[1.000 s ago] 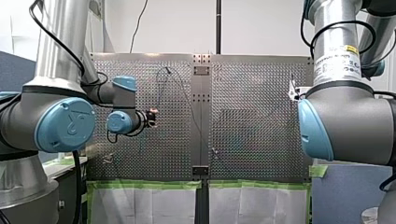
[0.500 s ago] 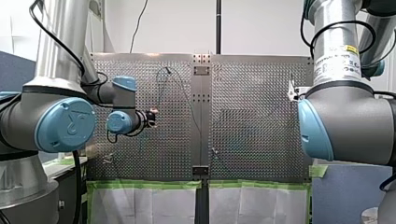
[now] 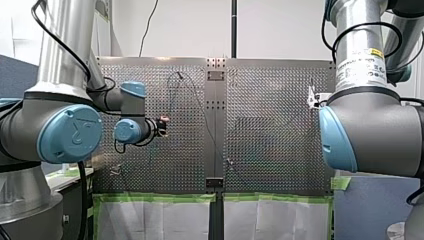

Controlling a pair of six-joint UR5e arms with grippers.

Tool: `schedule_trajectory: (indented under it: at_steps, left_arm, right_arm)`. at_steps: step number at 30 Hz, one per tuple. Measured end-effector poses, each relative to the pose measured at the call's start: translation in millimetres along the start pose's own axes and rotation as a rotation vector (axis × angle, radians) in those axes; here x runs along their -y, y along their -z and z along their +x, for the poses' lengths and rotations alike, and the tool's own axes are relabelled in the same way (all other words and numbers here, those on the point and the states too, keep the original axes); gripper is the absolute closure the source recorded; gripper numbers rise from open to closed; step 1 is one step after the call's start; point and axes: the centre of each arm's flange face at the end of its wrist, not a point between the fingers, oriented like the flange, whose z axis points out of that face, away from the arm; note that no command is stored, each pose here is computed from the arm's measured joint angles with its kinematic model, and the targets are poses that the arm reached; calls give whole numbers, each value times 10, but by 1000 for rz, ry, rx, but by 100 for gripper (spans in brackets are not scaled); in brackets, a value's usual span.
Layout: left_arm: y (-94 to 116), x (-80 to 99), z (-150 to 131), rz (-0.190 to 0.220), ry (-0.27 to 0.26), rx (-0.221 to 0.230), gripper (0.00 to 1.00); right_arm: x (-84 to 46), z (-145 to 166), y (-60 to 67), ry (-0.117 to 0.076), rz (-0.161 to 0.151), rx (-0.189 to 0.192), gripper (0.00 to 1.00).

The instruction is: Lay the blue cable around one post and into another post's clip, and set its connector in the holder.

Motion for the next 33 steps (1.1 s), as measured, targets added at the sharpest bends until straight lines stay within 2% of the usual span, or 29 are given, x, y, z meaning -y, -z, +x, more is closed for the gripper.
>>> schedule_trajectory:
  at_steps: [21, 33]
  left_arm:
    - [-2, -6, 0, -2, 0, 0, 0]
    - [-11, -27, 0, -8, 0, 0, 0]
  right_arm:
    - [83, -10, -20, 5, 41, 1, 0]
    - [186, -33, -45, 6, 76, 7, 0]
